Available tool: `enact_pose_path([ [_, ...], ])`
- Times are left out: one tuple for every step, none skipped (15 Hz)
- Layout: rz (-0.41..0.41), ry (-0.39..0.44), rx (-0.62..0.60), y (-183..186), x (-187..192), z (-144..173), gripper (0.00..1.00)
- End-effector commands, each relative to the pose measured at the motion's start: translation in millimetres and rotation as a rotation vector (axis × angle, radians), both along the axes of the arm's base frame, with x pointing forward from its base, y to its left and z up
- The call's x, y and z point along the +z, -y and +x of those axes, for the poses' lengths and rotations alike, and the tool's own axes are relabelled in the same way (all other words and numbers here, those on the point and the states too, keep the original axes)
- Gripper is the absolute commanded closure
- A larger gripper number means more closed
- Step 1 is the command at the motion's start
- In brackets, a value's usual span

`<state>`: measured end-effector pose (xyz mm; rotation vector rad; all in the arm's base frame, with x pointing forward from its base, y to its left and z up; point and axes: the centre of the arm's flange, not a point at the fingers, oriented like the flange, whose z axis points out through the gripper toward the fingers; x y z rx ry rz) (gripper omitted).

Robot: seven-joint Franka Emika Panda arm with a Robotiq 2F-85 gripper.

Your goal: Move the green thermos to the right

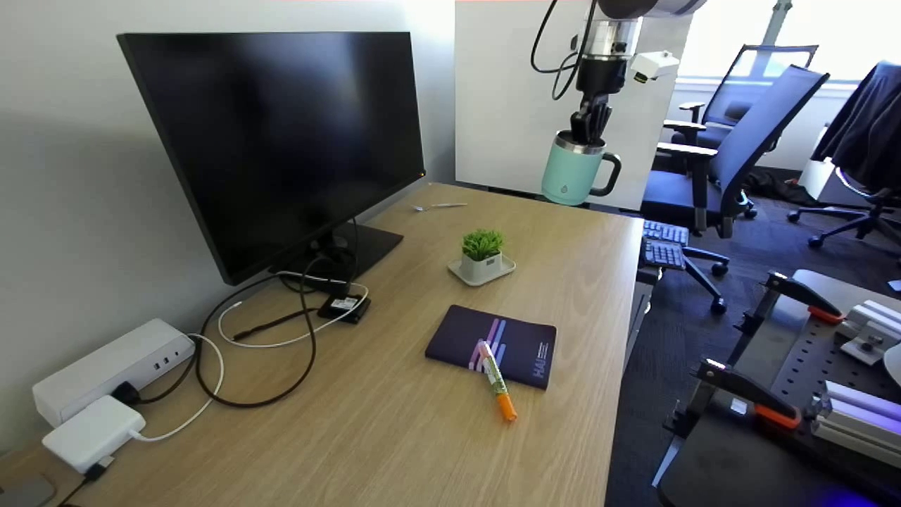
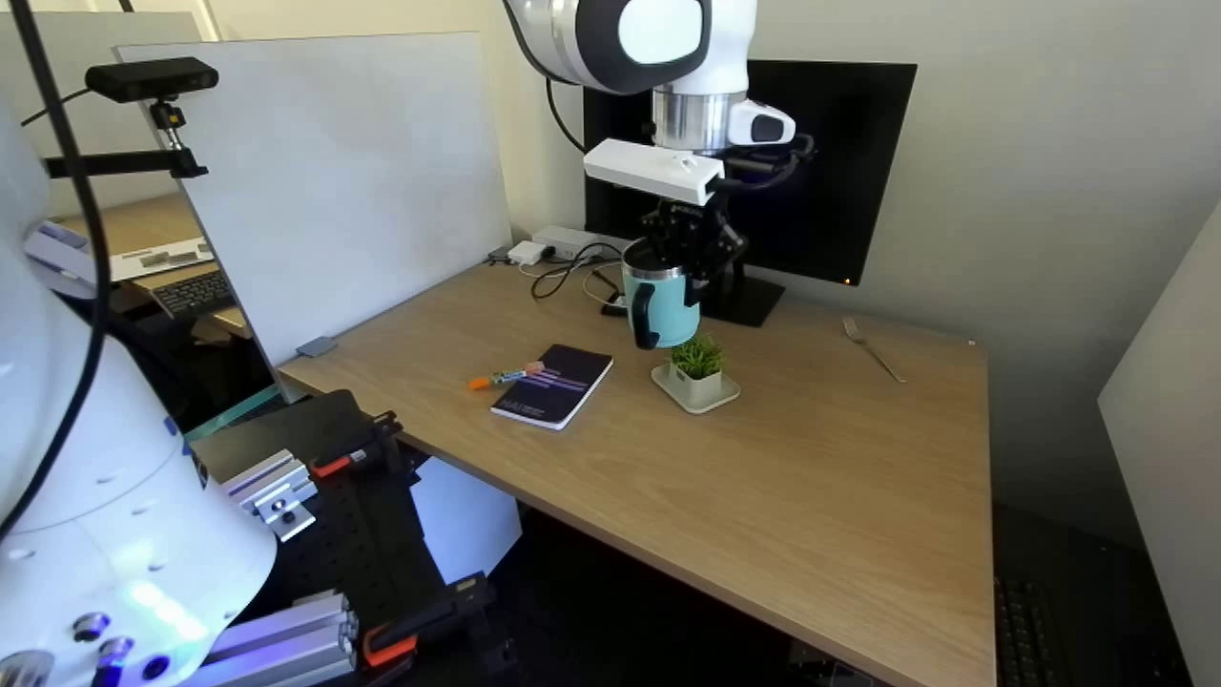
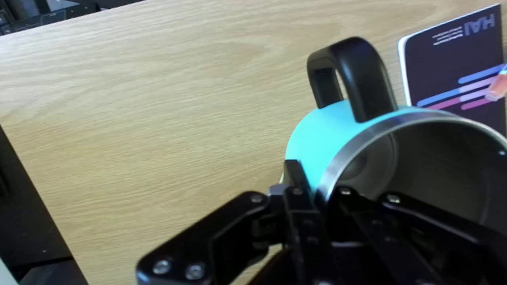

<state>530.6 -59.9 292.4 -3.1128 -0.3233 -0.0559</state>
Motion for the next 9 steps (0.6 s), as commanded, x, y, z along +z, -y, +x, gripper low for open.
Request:
enact_pose_path([
  [-0.032, -0.014, 0.038, 29.9, -3.1, 15.7, 0.98],
  [-0.039, -0.017, 0.04, 37.9, -9.7, 17.5, 0.98],
  [-0.047, -0.022, 0.043, 44.7, -16.9, 19.0, 0.98],
  [-0.053, -0.035, 0.042, 49.6, -26.9, 19.7, 0.98],
  [-0.054, -0.049, 0.039, 54.0, -38.5, 20.0, 0.98],
  [-0.051, -0.066, 0.034, 57.2, -52.6, 19.9, 0.98],
  [-0.048, -0.082, 0.03, 59.3, -64.7, 19.5, 0.98],
  [-0.047, -0.095, 0.029, 60.4, -78.7, 19.2, 0.98],
  [-0.047, -0.106, 0.03, 60.7, -90.1, 19.4, 0.98],
])
